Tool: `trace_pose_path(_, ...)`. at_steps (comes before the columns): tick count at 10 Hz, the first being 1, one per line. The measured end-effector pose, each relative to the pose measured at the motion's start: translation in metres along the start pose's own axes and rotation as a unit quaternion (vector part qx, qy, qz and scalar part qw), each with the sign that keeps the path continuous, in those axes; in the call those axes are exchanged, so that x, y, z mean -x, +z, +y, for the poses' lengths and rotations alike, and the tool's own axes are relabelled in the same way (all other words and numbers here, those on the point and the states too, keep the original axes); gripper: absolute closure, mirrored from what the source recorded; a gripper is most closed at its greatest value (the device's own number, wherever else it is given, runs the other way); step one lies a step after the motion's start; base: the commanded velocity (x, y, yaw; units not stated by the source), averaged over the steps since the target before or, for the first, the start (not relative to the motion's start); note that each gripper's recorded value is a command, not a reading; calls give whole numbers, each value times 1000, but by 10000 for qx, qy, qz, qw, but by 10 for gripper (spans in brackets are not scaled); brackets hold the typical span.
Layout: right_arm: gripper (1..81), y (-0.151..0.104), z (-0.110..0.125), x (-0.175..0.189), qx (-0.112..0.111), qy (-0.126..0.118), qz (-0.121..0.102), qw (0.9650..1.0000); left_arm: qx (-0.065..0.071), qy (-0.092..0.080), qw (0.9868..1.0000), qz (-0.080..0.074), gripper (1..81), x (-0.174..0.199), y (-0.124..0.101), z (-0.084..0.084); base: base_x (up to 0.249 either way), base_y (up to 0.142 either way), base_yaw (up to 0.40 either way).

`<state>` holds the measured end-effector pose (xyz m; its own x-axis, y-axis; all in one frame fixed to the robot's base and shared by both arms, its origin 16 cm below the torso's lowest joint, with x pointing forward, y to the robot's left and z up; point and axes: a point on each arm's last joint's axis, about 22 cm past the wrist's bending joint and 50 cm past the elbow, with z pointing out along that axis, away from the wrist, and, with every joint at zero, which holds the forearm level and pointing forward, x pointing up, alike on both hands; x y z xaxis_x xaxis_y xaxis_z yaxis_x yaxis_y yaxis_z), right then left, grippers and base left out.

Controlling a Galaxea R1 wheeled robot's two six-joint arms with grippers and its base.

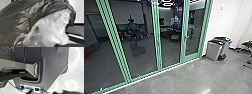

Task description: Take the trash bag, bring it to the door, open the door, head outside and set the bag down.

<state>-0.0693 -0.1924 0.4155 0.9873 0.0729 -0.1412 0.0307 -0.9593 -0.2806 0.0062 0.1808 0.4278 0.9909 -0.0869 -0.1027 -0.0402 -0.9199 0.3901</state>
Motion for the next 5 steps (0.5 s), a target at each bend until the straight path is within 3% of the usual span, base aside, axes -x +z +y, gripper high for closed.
trace_pose_path(5,10,0,0,3,-2,-5,-16,10000,-11,-1,10000,5,811,1,0,-1,139,-136,0)
